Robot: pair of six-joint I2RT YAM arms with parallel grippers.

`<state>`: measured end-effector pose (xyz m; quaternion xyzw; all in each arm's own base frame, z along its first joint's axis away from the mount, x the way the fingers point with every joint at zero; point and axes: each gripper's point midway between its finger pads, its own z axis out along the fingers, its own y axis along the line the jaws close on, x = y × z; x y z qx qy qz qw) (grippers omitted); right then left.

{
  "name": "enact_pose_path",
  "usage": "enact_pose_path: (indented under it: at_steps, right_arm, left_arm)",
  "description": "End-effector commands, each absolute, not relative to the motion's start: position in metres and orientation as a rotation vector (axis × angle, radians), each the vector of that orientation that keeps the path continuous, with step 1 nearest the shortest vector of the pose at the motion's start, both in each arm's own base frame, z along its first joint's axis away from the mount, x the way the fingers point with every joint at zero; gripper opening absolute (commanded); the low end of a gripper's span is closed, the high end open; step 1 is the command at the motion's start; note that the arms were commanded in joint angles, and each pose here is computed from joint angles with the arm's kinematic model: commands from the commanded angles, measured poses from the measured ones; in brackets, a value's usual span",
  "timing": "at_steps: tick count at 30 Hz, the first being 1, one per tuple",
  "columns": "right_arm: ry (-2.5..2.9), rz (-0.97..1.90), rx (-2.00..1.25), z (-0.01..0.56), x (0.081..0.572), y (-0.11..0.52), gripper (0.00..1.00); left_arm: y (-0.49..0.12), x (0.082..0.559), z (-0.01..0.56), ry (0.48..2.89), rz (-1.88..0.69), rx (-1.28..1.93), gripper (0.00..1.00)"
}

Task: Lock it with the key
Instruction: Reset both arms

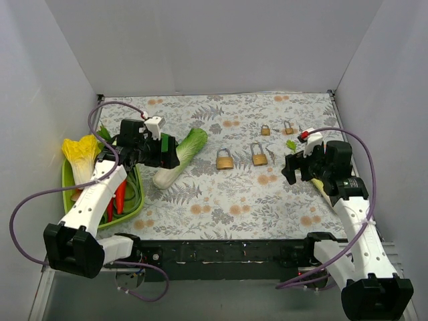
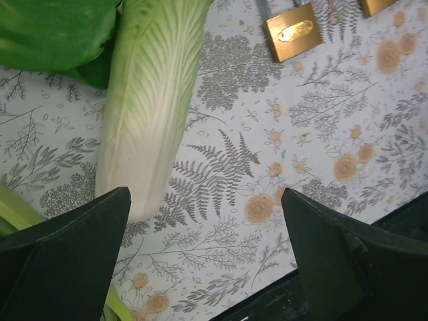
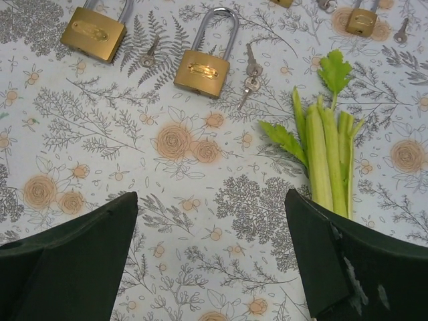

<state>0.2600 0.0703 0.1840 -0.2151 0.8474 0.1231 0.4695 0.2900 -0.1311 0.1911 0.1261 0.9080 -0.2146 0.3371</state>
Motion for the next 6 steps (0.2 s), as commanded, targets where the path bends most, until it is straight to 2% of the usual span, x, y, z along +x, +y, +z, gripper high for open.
enact_pose_path:
  at_steps: [1,6]
  right_arm:
    - [2.056,0.357,-0.568,0.184,0.264,0.08,0.98]
    - [2.014,0.431,-0.653,0.192,0.263,0.093,0.98]
  left_arm:
    - [-0.115,0.301,0.198,2.276,-0.439,0.284,0.98]
    - [-0.115,0.301,0.206,2.239,-0.436,0.28,0.98]
